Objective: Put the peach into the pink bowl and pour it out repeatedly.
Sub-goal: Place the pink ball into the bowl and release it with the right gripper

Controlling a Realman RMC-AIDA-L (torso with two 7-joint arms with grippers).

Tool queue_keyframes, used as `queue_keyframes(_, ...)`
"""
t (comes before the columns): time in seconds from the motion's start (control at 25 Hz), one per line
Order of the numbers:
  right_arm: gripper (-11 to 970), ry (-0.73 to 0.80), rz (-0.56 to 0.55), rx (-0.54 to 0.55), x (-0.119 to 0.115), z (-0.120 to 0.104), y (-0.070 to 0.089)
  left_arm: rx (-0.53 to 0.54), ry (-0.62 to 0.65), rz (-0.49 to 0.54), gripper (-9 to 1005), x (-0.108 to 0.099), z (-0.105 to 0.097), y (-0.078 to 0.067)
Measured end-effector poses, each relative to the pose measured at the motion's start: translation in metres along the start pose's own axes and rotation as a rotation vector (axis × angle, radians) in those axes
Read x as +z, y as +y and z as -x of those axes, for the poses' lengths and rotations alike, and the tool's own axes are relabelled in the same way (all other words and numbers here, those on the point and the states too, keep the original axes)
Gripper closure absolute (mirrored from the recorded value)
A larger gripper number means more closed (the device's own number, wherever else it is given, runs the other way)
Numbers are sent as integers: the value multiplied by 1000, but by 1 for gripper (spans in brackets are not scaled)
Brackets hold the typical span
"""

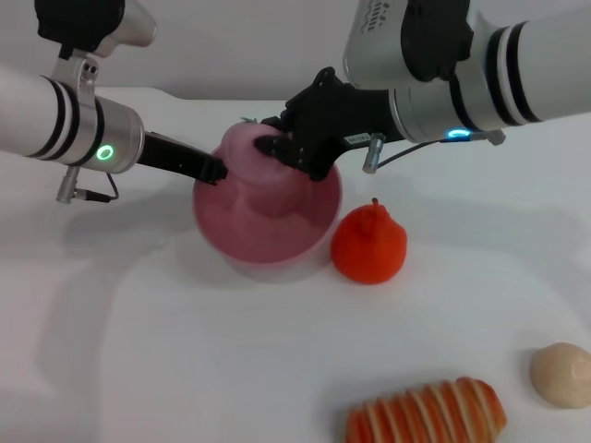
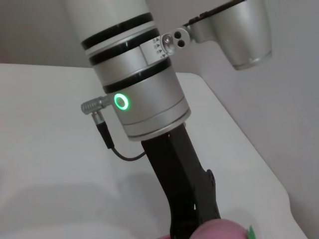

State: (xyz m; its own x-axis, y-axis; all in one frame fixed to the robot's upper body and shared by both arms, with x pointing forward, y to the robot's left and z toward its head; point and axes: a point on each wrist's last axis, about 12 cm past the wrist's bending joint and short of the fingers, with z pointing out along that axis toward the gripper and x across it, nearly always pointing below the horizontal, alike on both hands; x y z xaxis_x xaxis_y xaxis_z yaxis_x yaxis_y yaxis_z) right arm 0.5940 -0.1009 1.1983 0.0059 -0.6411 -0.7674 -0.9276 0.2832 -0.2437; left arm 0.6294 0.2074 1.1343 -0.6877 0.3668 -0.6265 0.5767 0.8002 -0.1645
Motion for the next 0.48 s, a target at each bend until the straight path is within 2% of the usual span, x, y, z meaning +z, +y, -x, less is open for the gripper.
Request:
queue_keyframes(0.16,905,-7,-4,-4,-2,0,1,-1,1,4,950,0,0,2)
queue_keyframes(0.48,491,-45,-68,15,-15,-6,0,-7,23,8,950,-1,-4,3)
